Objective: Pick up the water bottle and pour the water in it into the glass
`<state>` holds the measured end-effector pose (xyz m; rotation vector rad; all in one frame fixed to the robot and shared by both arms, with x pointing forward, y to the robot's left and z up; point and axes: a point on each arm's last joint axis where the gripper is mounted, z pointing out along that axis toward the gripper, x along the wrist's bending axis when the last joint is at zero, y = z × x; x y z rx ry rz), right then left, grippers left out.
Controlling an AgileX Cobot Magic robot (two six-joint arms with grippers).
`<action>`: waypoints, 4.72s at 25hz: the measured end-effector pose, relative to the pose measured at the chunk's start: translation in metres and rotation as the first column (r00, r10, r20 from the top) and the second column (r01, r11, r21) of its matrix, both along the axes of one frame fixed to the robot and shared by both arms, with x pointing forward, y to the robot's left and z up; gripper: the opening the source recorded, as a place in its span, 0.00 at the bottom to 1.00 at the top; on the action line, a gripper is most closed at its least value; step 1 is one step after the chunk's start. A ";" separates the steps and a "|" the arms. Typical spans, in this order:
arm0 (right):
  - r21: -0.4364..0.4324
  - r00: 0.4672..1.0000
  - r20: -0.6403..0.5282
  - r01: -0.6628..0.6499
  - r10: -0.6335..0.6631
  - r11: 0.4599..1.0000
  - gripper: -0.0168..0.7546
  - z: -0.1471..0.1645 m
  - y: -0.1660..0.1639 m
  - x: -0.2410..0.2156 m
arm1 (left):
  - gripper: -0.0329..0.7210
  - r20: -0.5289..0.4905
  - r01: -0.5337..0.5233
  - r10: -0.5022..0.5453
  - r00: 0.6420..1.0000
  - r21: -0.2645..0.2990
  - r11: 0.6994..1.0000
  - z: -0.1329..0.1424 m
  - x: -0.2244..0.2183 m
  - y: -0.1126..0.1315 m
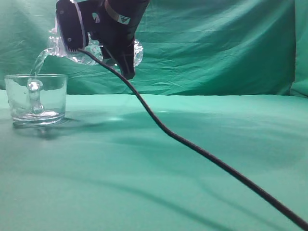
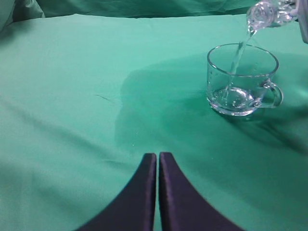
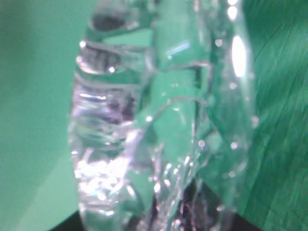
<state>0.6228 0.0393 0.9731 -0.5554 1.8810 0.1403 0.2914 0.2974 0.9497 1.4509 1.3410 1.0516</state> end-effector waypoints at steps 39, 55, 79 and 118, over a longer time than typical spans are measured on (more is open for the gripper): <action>0.708 0.746 -0.666 0.641 -0.021 0.295 0.30 0.071 -0.048 -0.021 | 0.04 0.000 0.000 0.000 1.000 0.000 1.000 0.000 0.000 0.000; 0.706 0.667 -0.706 0.638 0.237 0.307 0.30 0.006 -0.217 -0.028 | 0.04 0.000 0.000 0.000 1.000 0.000 1.000 0.000 0.000 0.000; 0.721 0.653 -0.692 0.639 0.308 0.268 0.30 -0.080 -0.245 -0.054 | 0.04 0.000 0.000 0.000 1.000 0.000 1.000 0.000 0.000 0.000; 0.886 0.803 -0.452 0.454 0.388 0.091 0.02 0.142 -0.257 -0.159 | 0.04 0.000 0.000 0.000 1.000 0.000 1.000 0.000 0.000 0.000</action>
